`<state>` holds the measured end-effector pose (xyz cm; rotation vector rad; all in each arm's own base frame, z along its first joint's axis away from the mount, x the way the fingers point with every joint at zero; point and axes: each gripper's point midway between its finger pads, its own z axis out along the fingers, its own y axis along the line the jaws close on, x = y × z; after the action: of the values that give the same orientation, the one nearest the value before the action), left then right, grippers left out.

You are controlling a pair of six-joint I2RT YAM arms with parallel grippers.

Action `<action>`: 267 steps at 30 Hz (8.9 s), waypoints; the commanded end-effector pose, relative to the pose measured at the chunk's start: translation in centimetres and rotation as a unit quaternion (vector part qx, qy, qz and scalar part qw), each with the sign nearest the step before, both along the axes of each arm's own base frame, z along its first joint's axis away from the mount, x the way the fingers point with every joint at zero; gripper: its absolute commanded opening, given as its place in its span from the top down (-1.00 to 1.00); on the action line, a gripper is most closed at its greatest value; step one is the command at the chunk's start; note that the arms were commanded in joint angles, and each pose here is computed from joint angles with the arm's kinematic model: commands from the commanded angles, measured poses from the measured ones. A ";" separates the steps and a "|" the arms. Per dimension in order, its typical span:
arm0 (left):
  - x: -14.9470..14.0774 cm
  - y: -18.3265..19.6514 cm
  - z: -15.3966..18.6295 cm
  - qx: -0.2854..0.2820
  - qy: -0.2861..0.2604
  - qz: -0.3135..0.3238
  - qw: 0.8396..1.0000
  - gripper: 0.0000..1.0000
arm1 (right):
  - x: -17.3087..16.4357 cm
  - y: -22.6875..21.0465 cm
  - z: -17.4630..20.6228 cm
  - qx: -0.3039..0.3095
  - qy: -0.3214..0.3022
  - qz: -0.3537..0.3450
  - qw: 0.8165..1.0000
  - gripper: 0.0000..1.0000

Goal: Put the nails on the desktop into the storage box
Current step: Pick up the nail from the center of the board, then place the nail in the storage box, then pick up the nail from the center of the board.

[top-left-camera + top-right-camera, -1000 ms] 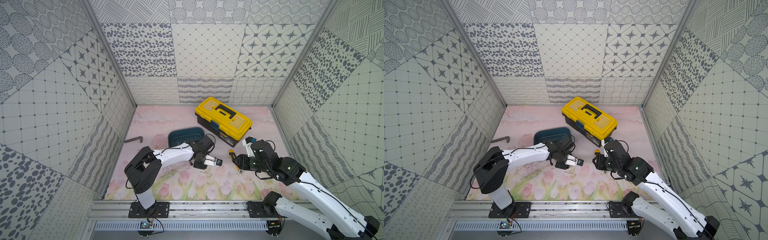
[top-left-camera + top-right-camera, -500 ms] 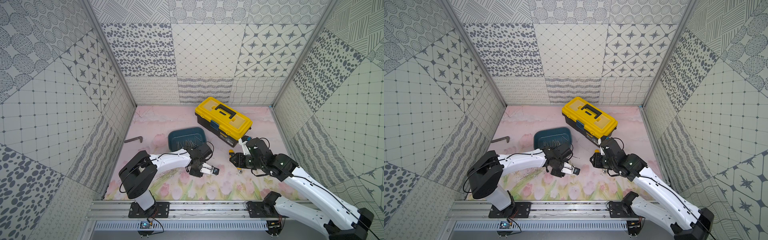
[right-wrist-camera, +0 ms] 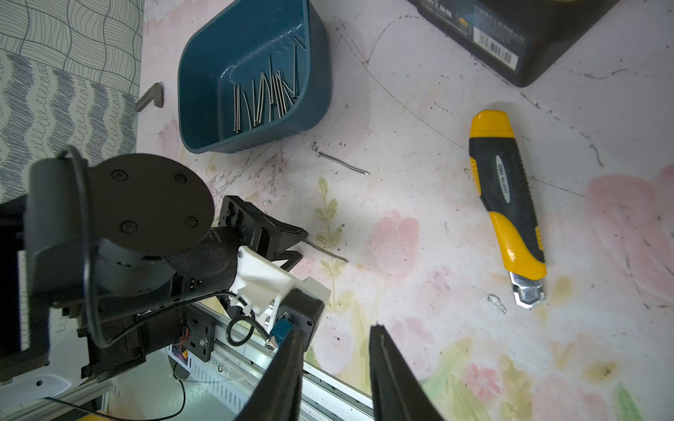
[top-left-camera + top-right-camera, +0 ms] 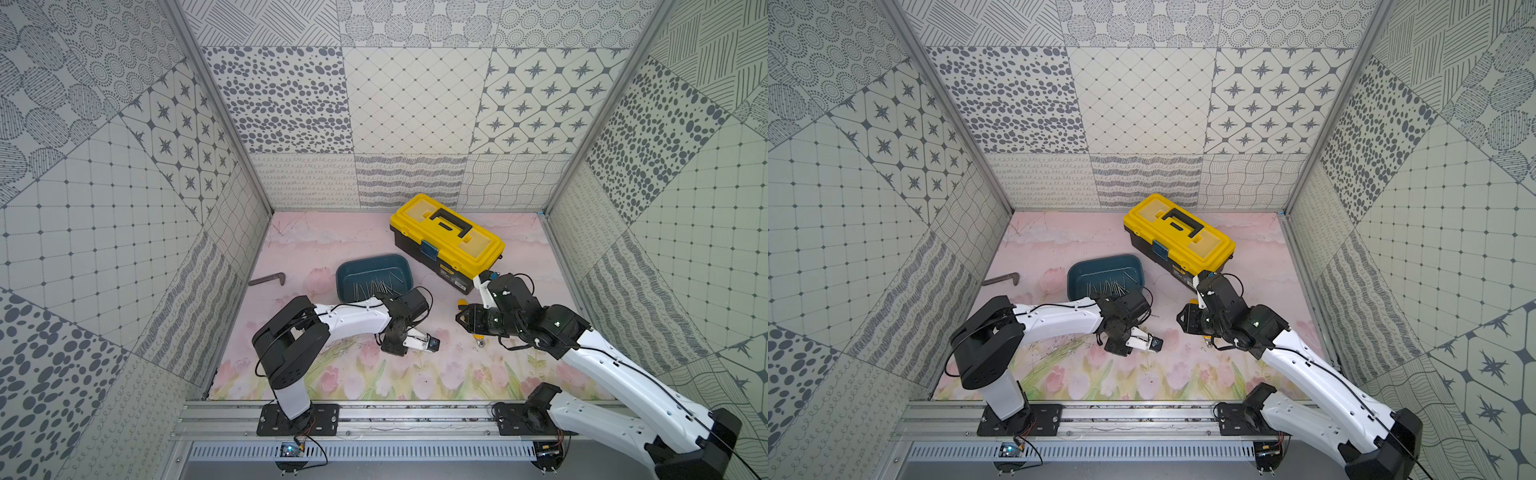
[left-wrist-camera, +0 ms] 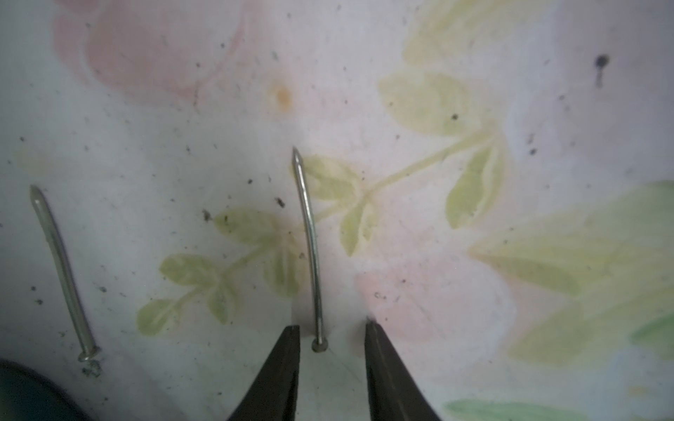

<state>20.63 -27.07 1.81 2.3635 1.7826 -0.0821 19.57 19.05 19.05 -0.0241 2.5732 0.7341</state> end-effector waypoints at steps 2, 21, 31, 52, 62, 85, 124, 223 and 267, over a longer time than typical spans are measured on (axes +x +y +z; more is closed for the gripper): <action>-0.3 0.5 -0.7 0.030 0.015 0.018 0.999 0.36 | 0.5 0.1 1.4 0.019 -0.026 -0.003 0.999 0.28; -1.7 0.8 -0.3 0.039 0.066 0.058 0.995 1.00 | 0.4 0.0 2.7 0.026 -0.046 0.001 0.999 0.26; -0.4 -0.1 7.2 -0.097 0.114 0.183 0.972 1.00 | 2.4 1.9 6.5 0.047 -0.090 0.022 0.995 -0.05; 4.1 2.6 22.5 -0.426 0.224 0.522 0.705 1.00 | 6.5 10.3 12.3 0.221 -0.085 0.101 0.966 -0.17; 4.4 3.7 25.3 -0.505 0.266 0.576 0.585 1.00 | 6.9 14.7 12.2 0.221 -0.076 0.138 0.963 -0.18; 3.8 4.8 27.3 -0.538 0.269 0.577 0.552 1.00 | 5.9 19.2 11.4 0.212 -0.062 0.164 0.961 -0.18; 1.6 12.2 27.2 -0.509 0.147 0.684 0.502 -0.99 | 10.0 21.8 10.0 0.176 -0.068 0.175 0.966 0.94; 0.5 1.1 16.3 -0.217 0.056 0.178 0.958 -0.99 | 4.4 0.1 6.2 -0.006 -0.116 0.049 0.992 -0.26; 6.6 -4.8 2.1 -0.092 0.034 -0.100 0.990 -0.39 | -1.0 -2.6 6.4 0.090 -0.103 -0.002 0.991 -0.93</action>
<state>26.51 -32.28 4.60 2.3984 1.4653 -0.3423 18.61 16.30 25.03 -0.0400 2.3404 0.8728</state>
